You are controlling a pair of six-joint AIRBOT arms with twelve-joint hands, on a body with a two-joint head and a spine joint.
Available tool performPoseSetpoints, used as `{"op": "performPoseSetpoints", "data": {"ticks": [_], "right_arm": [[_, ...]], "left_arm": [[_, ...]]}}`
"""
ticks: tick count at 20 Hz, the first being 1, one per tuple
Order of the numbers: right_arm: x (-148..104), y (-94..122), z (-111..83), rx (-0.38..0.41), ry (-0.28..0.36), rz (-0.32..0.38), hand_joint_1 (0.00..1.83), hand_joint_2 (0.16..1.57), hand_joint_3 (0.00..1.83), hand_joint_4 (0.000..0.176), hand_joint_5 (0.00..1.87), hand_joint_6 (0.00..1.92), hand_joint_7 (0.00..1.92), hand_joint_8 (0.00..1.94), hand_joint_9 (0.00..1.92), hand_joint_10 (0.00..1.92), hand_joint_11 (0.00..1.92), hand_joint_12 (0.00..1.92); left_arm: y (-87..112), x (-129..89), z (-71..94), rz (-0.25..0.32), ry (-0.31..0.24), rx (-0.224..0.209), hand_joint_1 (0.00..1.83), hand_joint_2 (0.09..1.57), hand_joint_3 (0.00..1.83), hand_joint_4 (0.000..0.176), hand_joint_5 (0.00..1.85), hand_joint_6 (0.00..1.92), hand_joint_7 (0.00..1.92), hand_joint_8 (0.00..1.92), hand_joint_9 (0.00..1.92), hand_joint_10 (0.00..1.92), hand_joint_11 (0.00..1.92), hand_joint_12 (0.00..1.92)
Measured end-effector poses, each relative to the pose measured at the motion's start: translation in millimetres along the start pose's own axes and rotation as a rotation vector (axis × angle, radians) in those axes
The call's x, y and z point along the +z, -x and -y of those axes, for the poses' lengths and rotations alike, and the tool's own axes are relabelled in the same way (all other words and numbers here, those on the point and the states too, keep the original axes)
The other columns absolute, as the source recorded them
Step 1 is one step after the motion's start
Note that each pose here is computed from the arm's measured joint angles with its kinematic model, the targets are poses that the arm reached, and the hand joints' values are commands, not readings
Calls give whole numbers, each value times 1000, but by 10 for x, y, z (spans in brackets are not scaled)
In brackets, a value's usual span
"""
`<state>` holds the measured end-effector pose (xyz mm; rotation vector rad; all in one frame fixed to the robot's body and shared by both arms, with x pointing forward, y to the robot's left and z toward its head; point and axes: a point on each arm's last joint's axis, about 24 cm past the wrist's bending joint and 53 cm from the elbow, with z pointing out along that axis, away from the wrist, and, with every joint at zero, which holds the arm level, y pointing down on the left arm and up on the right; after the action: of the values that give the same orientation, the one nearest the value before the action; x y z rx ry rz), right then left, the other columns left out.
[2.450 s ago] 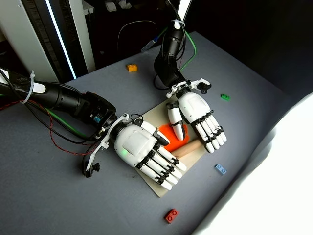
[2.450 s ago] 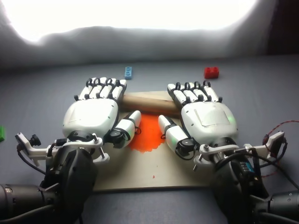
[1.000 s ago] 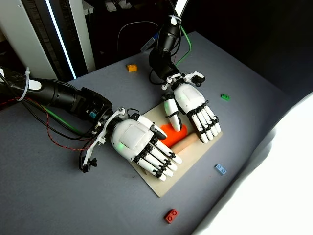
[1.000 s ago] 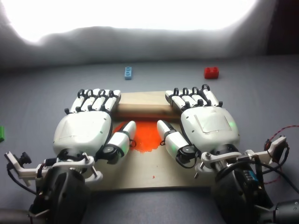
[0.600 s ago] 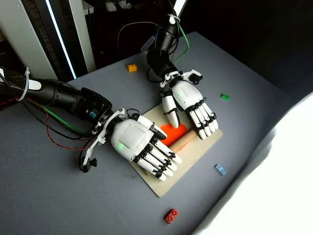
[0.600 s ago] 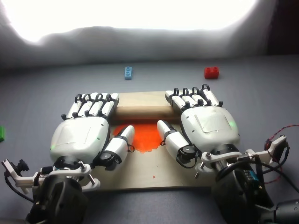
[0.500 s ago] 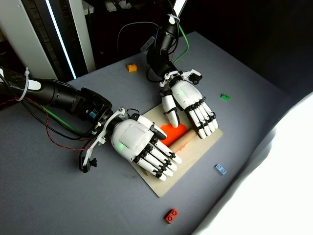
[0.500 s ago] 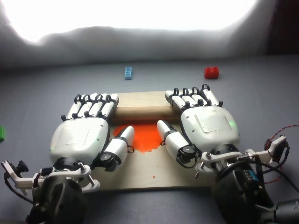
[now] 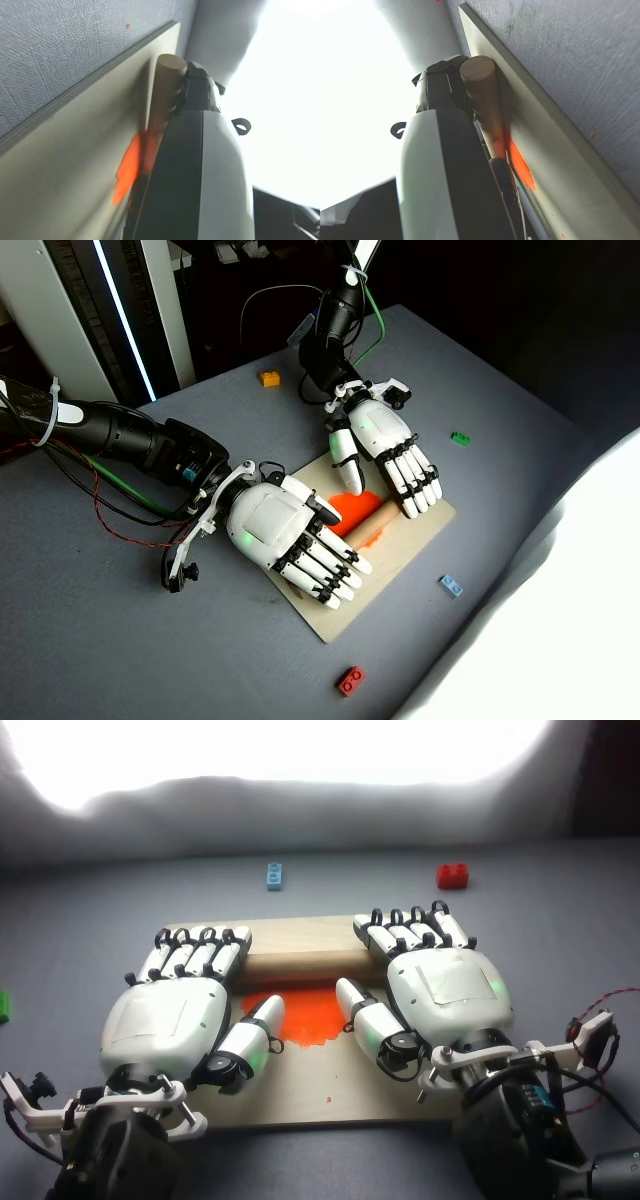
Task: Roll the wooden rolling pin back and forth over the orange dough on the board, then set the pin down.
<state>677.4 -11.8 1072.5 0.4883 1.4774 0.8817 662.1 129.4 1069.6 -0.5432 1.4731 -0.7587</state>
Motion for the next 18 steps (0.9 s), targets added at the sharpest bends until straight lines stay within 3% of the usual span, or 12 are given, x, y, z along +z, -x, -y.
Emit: {"op": "performPoseSetpoints", "data": {"ticks": [10,11,15,18], "right_arm": [[-96,-44,-27,-6,18,-13,0,1570,5,0,316,6,400,0,379,18,0,865],[-99,-45,-27,-5,16,-14,0,1569,2,0,308,1,343,11,302,26,0,643],[-131,-73,-42,-5,20,-23,0,1570,1,0,273,5,350,5,332,26,0,768],[-174,-98,-68,-5,30,-30,0,1569,0,0,267,1,344,1,319,16,0,755]], "left_arm": [[12,-26,6,-19,2,-7,0,1541,0,0,176,1,200,1,141,2,0,142],[13,-25,7,-19,1,-10,0,1531,0,0,172,1,209,0,154,2,0,211],[5,-51,11,-28,-2,-7,0,1528,0,0,192,1,198,0,145,0,0,138],[-6,-93,19,-38,-1,-11,0,1526,0,0,192,1,206,3,148,2,0,137]]}}
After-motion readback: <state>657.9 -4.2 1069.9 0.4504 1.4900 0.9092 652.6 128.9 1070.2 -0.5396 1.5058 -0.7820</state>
